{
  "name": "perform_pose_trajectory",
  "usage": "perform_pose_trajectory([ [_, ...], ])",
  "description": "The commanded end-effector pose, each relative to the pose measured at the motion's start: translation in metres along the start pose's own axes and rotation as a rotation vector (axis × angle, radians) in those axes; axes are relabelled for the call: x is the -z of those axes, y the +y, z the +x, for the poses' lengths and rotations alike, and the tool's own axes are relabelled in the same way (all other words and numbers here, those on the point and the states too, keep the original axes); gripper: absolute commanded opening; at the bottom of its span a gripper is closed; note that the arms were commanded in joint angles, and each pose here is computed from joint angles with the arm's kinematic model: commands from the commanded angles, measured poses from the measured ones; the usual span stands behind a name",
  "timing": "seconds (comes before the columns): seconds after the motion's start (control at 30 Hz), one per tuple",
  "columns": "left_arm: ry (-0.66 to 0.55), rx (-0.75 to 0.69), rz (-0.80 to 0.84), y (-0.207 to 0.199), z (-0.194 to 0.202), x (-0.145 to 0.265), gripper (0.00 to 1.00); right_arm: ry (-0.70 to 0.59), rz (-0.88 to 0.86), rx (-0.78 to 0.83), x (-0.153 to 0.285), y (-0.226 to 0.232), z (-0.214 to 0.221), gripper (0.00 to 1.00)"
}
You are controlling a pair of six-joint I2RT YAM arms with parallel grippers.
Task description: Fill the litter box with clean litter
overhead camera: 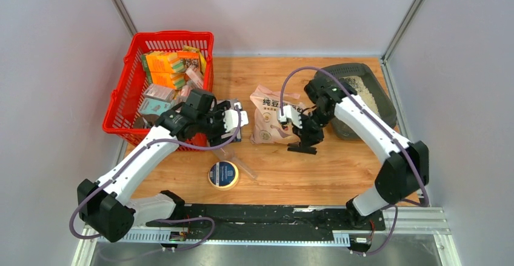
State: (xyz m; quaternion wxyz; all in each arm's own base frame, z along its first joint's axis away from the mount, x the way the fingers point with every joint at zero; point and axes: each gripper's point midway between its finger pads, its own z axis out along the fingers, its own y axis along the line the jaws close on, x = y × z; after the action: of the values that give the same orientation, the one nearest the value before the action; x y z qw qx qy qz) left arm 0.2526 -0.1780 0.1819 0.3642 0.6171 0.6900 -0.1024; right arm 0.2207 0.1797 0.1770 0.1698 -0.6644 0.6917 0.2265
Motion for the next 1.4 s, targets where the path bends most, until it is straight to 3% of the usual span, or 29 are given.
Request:
perform_pose_trajectory([
  [0.0,-0.001,0.01,0.018,0.001,-0.004,0.002,0.87,0.083,-0.337,-0.101,-0.018,0.058,0.036,0.01],
  [0.07,-0.019,0.017,0.027,0.0,-0.008,0.001,0.87,0.071,-0.454,-0.142,-0.023,0.056,0.035,0.02],
  [0.13,-0.027,0.03,0.032,0.0,-0.01,0.0,0.87,0.088,-0.486,-0.205,-0.028,0.054,0.04,0.03],
  [0.23,-0.023,0.042,0.048,-0.002,-0.01,-0.002,0.86,0.099,-0.515,-0.177,-0.036,0.057,0.053,0.04],
  [0.7,0.016,0.061,0.076,0.002,-0.005,-0.014,0.86,0.145,-0.387,-0.319,-0.069,0.039,0.102,0.15],
  [0.83,0.02,0.057,0.07,0.006,-0.007,-0.016,0.86,0.159,-0.353,-0.325,-0.071,0.029,0.107,0.3],
  [0.9,0.024,0.036,0.084,0.004,-0.005,-0.017,0.86,0.157,-0.316,-0.338,-0.067,0.021,0.108,0.32],
  [1.03,0.056,-0.08,0.153,-0.004,0.005,-0.016,0.86,0.113,-0.23,-0.381,-0.054,0.004,0.101,0.53],
  [1.23,0.114,-0.185,0.168,0.015,0.016,-0.019,0.86,0.086,-0.135,-0.334,-0.023,-0.005,0.09,0.56],
  [1.37,0.051,-0.133,0.138,0.028,-0.002,-0.019,0.86,-0.067,-0.038,-0.334,0.019,-0.031,0.048,0.57],
])
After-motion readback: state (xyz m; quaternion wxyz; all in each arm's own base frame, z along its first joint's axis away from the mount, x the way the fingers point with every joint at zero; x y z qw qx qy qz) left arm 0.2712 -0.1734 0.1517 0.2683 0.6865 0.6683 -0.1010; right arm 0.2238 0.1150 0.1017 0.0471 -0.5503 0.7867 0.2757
